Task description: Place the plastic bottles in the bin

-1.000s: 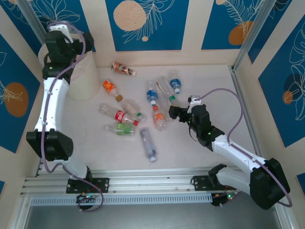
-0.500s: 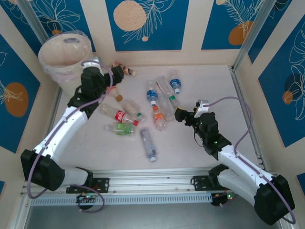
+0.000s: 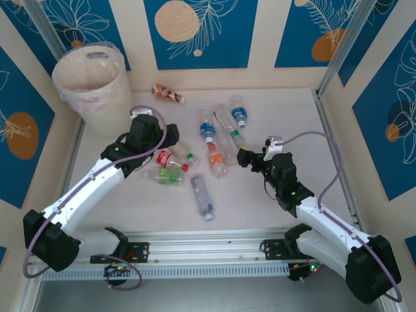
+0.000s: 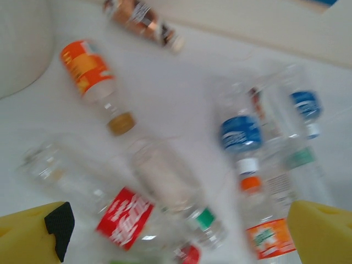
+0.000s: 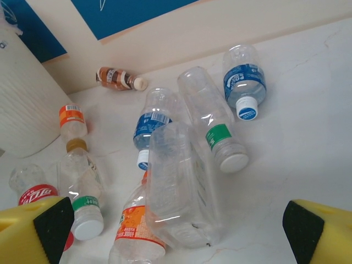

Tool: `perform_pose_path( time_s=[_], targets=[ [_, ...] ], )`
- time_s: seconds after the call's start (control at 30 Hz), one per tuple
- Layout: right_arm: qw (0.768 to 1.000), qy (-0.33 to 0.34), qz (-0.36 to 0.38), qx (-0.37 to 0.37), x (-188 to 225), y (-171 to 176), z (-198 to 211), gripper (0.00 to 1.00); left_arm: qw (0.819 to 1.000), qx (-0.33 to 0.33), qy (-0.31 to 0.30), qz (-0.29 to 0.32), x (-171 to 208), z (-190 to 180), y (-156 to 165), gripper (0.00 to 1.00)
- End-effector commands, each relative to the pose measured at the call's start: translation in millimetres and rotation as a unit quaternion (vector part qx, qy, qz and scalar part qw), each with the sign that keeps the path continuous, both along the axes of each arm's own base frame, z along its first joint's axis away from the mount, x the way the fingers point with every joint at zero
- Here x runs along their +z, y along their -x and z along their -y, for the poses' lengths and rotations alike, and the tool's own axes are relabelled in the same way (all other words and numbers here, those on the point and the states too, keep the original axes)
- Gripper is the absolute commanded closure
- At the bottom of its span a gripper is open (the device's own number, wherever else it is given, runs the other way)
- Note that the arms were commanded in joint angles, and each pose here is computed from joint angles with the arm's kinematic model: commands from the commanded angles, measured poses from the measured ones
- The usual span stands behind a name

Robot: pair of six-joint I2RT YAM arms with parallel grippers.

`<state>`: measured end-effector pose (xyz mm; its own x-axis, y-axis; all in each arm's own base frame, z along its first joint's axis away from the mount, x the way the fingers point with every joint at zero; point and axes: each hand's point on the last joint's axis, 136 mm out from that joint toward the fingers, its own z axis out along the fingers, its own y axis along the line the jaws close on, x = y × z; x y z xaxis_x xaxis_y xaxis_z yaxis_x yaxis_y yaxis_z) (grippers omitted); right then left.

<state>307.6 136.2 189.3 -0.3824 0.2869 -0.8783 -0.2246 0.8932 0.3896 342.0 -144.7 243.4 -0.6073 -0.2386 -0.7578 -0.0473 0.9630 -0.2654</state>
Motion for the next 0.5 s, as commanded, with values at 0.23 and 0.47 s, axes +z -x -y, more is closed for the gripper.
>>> perform_pose_path(
  time_s=[0.23, 0.47],
  targets=[
    [1.000, 0.002, 0.000, 0.029, 12, -11, -17, 0.01, 0.986, -0.004, -0.092, -0.136, -71, -18, 28, 0.00],
    [0.999, 0.011, 0.002, 0.038, 11, -15, -26, 0.00, 0.983, 0.003, -0.105, -0.153, -105, -20, 27, 0.00]
  ],
)
